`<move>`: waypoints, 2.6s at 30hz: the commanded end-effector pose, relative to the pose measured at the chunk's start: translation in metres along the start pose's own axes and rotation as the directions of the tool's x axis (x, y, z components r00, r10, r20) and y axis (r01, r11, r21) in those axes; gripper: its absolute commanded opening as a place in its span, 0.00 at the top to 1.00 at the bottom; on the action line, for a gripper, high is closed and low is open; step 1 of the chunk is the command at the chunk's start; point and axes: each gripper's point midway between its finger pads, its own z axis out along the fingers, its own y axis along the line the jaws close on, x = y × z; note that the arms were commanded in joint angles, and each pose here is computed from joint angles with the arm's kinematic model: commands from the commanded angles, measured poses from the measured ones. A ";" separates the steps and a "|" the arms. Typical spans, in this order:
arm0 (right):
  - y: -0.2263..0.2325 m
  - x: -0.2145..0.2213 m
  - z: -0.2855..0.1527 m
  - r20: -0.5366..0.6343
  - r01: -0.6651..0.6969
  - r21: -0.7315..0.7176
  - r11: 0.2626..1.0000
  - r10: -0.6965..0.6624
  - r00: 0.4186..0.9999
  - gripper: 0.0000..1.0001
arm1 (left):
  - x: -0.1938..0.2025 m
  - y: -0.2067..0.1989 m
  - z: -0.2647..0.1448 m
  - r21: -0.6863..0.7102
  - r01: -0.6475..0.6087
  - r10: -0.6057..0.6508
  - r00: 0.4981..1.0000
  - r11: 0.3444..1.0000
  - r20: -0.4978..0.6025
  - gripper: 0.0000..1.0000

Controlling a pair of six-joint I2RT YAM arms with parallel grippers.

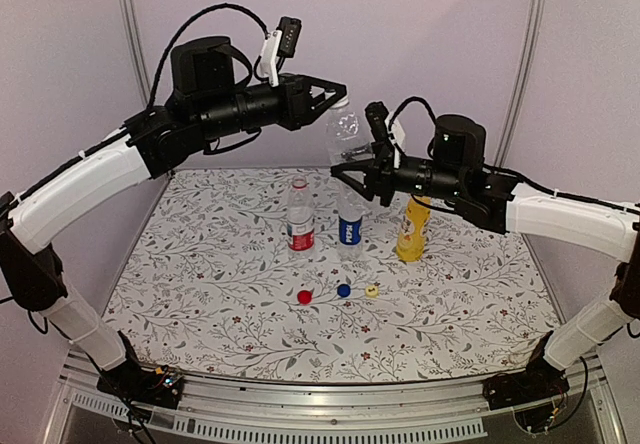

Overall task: Unscrew the bottle caps
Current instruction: Unscrew the bottle cap from the plastic bottle.

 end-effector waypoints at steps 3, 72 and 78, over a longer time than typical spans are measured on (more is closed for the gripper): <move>-0.014 0.020 0.008 -0.086 0.022 0.180 0.983 -0.006 0.996 0.59 | 0.031 0.007 0.019 -0.176 0.053 -0.072 0.992 0.983 -0.101 0.76; 0.051 0.007 -0.002 -0.040 -0.034 -0.271 0.962 0.024 0.999 0.61 | 0.031 -0.047 -0.044 0.506 -0.095 0.107 0.994 0.857 0.005 0.77; 0.007 0.015 0.003 -0.068 -0.011 -0.012 1.000 0.010 0.998 0.62 | 0.014 -0.019 -0.026 0.182 0.047 -0.054 0.998 0.982 0.032 0.90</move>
